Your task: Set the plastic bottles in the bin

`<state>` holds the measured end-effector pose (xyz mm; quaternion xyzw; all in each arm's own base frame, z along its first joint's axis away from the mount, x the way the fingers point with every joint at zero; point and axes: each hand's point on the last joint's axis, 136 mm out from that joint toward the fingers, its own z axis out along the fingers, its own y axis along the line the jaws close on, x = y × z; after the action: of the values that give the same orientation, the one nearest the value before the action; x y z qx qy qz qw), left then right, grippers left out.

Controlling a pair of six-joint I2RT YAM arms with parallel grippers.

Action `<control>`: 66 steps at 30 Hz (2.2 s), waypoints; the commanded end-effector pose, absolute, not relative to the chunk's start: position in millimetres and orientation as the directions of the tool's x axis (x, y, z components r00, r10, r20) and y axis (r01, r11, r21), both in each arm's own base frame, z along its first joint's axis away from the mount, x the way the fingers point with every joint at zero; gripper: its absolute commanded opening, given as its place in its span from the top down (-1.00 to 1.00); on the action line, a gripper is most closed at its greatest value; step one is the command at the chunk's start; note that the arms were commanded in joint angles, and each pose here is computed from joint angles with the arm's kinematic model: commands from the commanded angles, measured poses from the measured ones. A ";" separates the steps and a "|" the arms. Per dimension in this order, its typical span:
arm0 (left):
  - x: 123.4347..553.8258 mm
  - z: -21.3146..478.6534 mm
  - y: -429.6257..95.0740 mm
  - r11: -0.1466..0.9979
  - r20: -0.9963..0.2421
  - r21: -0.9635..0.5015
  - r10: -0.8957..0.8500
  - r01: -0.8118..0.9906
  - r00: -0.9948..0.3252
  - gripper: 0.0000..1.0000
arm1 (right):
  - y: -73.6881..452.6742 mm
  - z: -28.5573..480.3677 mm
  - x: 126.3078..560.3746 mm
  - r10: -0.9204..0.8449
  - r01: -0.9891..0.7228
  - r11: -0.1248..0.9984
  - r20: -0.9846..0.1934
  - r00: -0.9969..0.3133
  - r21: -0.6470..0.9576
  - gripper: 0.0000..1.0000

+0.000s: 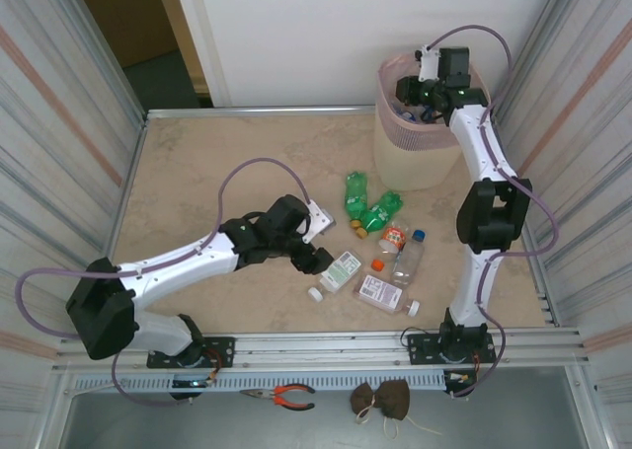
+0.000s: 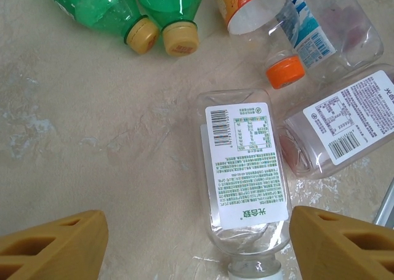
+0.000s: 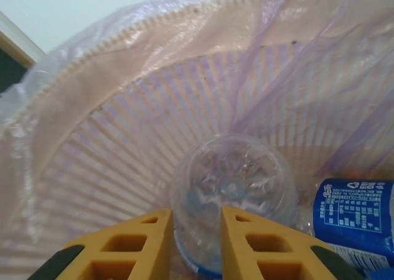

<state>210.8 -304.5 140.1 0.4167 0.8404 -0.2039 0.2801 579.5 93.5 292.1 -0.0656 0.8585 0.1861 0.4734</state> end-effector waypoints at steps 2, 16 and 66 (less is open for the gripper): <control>196.9 123.6 -304.8 0.548 -0.592 -0.132 0.625 0.826 -0.509 -0.55 | 86.1 371.8 548.6 0.095 -0.306 0.920 -0.897 -0.432 0.245 0.44; 176.2 71.0 -300.5 0.581 -0.387 -0.053 0.738 0.812 -0.553 -0.63 | 73.1 429.2 443.4 0.118 -0.294 0.934 -0.950 -0.289 0.205 0.39; 188.0 150.8 -298.7 0.590 -0.666 -0.126 0.545 0.797 -0.509 0.30 | 130.9 406.4 304.1 0.232 -0.425 0.802 -0.874 -0.427 0.420 0.21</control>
<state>182.4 -290.6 122.9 0.4023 0.8665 -0.1549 0.2515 317.2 117.5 404.2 -0.0670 0.7883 0.2646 0.5514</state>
